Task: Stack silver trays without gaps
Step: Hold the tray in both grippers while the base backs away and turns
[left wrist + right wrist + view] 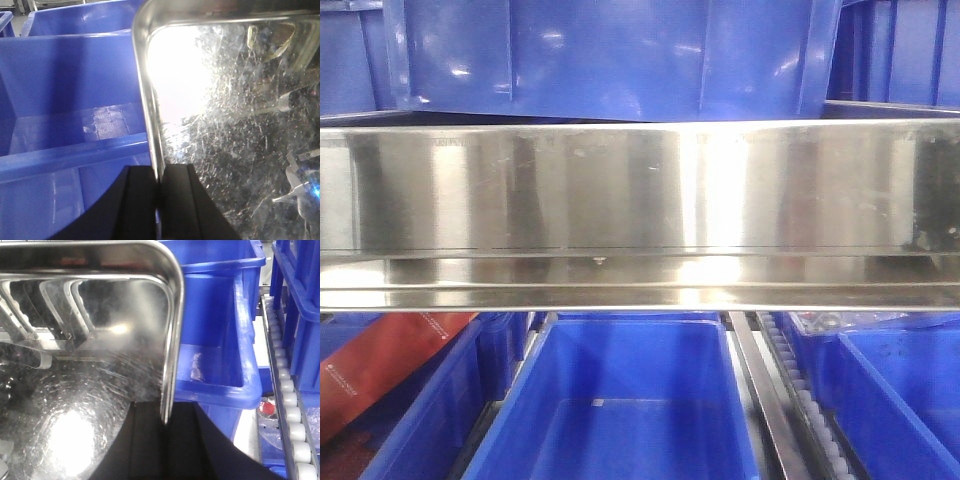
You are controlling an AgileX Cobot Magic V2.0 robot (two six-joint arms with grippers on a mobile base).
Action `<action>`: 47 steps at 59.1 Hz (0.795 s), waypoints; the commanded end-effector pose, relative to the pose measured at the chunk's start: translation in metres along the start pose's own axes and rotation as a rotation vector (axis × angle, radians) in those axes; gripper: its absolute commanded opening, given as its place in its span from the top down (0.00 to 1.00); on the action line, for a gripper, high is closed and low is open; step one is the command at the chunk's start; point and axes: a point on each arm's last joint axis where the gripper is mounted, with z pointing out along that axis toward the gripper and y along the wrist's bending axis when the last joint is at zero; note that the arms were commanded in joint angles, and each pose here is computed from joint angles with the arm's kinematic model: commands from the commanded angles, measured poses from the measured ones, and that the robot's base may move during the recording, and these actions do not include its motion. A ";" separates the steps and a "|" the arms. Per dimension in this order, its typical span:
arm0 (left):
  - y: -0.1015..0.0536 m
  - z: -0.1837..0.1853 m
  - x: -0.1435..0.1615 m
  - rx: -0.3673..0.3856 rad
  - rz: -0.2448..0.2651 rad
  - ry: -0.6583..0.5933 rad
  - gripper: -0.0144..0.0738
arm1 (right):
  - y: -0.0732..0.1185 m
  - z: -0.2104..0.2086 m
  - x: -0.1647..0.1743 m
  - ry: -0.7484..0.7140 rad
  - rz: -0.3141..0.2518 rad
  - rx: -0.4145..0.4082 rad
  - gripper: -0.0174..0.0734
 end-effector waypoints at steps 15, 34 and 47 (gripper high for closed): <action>-0.009 -0.009 -0.013 0.073 -0.012 -0.099 0.84 | 0.006 -0.007 -0.009 -0.083 0.000 -0.033 0.88; -0.009 -0.009 -0.013 0.073 -0.012 -0.099 0.84 | 0.006 -0.007 -0.009 -0.083 0.000 -0.033 0.88; -0.009 -0.009 -0.013 0.073 -0.012 -0.099 0.84 | 0.006 -0.007 -0.009 -0.083 0.000 -0.033 0.88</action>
